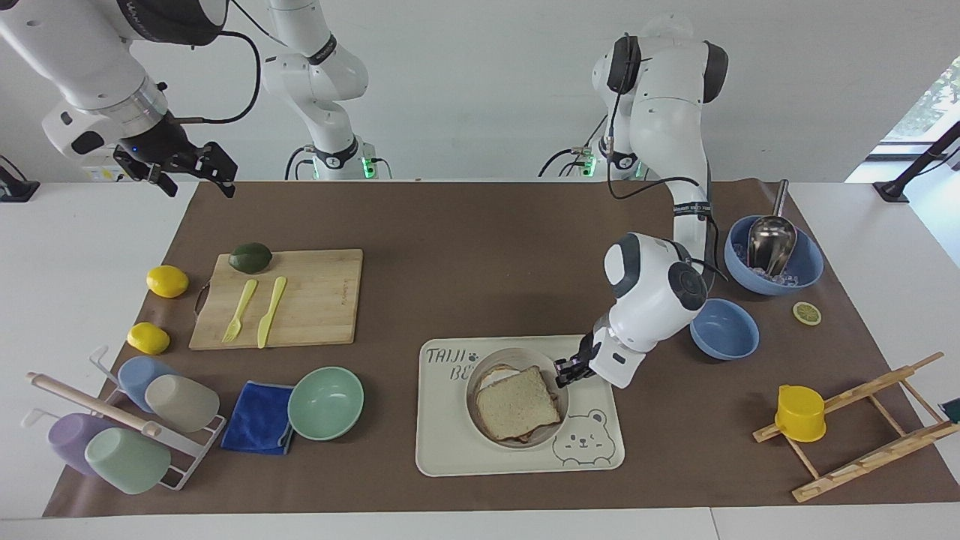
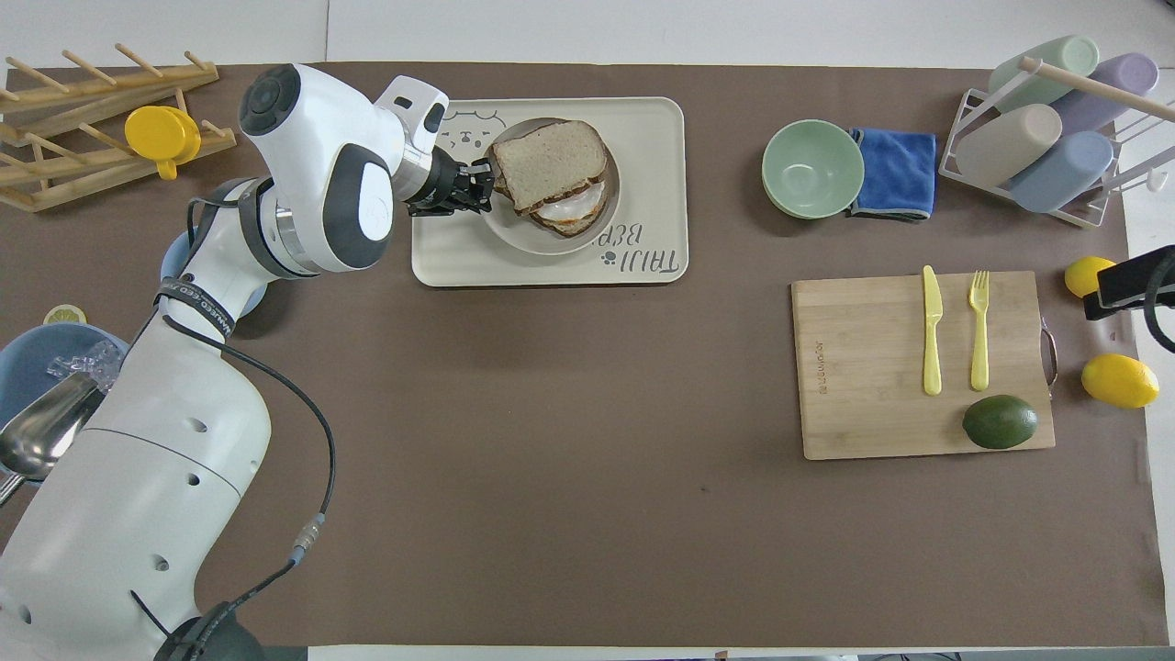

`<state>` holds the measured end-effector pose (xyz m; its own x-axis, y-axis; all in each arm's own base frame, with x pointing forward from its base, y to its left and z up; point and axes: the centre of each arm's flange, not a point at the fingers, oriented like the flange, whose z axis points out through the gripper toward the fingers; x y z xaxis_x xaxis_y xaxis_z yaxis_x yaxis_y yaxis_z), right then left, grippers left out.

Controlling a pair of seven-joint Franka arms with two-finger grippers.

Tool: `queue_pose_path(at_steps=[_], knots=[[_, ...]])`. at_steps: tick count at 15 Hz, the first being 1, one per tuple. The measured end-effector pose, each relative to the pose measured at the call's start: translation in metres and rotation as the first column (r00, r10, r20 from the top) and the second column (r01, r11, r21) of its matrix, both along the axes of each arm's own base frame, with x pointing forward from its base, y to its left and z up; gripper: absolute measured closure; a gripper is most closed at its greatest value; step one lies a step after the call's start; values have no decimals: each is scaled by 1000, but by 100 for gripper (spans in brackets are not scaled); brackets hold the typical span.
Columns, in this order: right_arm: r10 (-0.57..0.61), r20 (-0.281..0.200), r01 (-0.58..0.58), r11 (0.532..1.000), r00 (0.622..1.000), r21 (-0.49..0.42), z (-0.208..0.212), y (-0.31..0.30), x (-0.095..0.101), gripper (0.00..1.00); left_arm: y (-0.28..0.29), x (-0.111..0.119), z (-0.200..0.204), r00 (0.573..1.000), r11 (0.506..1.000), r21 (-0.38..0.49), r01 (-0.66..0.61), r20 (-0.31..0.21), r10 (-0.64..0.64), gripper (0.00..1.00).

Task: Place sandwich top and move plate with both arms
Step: 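Release the plate and pull the left gripper back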

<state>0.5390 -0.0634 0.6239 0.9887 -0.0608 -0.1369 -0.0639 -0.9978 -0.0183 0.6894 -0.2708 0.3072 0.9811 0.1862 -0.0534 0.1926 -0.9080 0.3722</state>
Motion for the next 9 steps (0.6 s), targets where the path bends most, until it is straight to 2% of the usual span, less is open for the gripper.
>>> queue_pose_path(at_steps=[1, 2, 6, 9], knots=[[0, 0, 0, 1000, 1000, 0, 0, 0, 0, 0, 0, -1, -2, 1000, 1000, 2, -1, 1, 1, 95], [0, 0, 0, 1000, 1000, 0, 0, 0, 0, 0, 0, -2, -4, 1000, 1000, 4, 2, 0, -2, 89], [0, 0, 0, 1000, 1000, 0, 0, 0, 0, 0, 0, -2, -3, 1000, 1000, 6, 16, 2, -16, 46], [0, 0, 0, 1000, 1000, 0, 0, 0, 0, 0, 4, -5, 6, 999, 999, 17, 39, -16, -39, 15]])
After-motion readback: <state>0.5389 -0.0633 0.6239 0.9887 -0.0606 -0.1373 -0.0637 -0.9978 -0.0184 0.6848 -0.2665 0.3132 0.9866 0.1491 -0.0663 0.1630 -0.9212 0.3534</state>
